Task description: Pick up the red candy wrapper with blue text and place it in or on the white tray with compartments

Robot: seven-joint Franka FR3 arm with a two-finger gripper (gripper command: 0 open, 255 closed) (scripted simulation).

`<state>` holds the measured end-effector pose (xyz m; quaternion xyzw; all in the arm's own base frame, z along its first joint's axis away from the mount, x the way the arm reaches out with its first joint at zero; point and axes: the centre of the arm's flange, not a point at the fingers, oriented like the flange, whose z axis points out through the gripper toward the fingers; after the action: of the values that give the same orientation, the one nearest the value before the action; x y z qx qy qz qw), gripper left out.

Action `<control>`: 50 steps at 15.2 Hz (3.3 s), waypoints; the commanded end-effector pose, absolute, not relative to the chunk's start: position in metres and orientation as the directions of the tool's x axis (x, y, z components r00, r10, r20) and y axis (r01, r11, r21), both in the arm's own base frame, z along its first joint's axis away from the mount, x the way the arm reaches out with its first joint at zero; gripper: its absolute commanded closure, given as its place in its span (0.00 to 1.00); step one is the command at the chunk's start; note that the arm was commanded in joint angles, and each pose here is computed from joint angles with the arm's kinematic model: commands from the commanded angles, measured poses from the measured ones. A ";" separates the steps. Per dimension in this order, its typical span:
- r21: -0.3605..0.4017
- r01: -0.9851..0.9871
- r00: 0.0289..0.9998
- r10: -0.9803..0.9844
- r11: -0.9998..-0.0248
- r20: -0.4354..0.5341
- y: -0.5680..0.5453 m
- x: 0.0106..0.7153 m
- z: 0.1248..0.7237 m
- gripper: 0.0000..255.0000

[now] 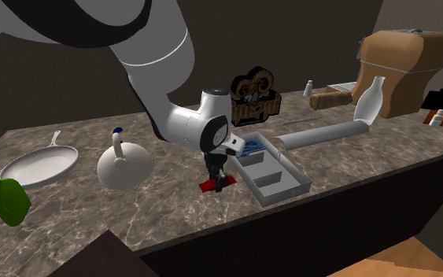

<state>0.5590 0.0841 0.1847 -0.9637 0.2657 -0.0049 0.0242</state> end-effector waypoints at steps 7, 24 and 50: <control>-0.049 -0.512 0.859 -0.512 -0.858 -0.003 0.084 0.559 0.227 1.00; -0.049 -0.512 0.859 -0.512 -0.858 -0.003 0.071 0.596 0.298 1.00; -0.049 -0.512 0.859 -0.512 -0.858 -0.003 0.014 0.750 0.231 1.00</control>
<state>0.7510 0.0147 0.2359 -0.9637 0.2657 -0.0046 0.0241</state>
